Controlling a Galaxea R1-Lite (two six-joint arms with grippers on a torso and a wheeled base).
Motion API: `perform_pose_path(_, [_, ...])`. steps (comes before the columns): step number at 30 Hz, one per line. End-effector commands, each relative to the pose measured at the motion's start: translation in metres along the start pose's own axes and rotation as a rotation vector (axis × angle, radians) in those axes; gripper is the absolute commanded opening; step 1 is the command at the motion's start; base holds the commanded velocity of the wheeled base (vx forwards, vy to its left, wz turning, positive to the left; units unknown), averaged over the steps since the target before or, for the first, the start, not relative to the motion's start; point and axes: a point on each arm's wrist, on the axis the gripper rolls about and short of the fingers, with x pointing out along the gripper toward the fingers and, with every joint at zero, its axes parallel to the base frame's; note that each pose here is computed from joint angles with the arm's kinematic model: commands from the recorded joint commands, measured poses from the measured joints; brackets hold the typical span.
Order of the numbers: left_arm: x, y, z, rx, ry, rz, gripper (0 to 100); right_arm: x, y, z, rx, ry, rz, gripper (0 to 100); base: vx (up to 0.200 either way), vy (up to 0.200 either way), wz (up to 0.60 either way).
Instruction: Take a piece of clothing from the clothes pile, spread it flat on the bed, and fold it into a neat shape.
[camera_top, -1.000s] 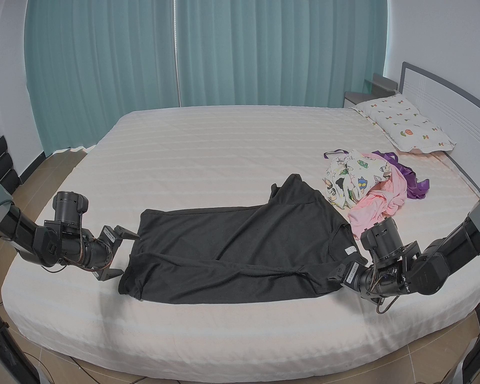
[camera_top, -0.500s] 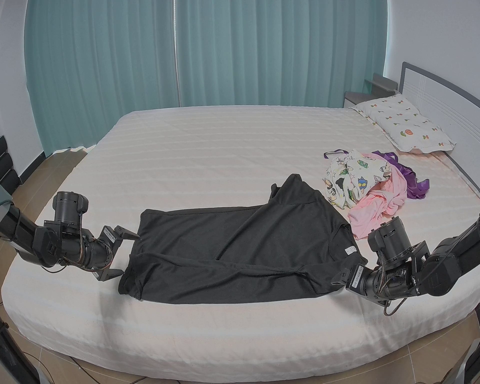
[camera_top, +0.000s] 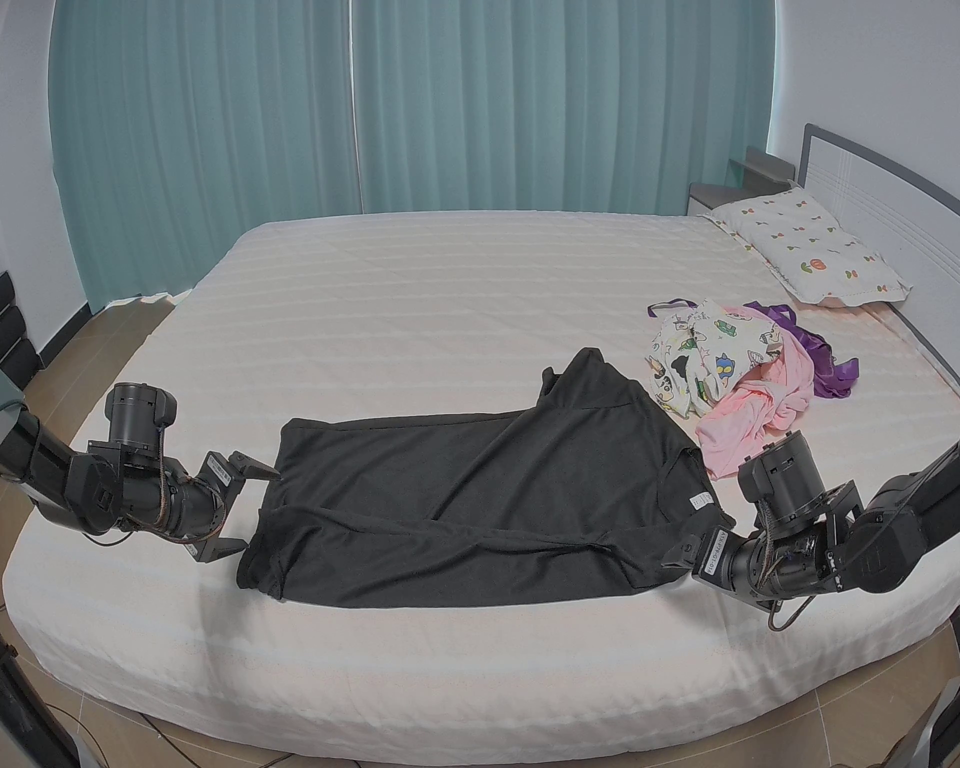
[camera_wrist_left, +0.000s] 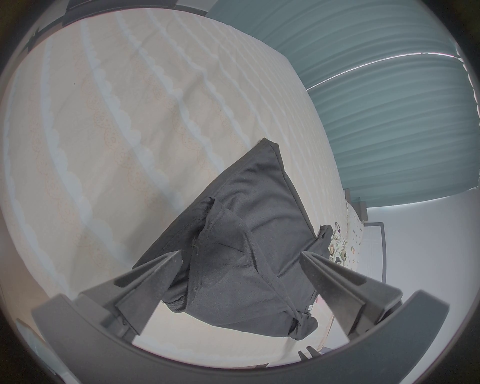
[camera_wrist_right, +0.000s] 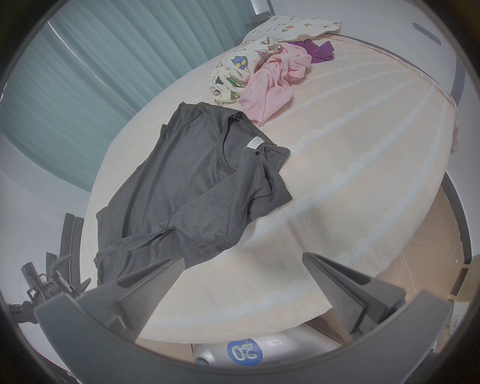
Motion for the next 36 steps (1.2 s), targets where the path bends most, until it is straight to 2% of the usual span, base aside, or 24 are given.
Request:
perform_pose_path(1, [-0.0001, 0.0001, 0.0002, -0.001, -0.001, 0.0, 100, -0.0007, 0.0018, 0.001, -0.002, -0.006, 0.006, 100, 0.0, 0.0, 0.0])
perform_pose_path(36, [-0.0006, -0.0001, 0.0001, -0.001, -0.001, 0.0, 100, -0.0058, 0.0047, -0.004, -0.063, -0.006, -0.002, 100, 0.0, 0.0, 0.0])
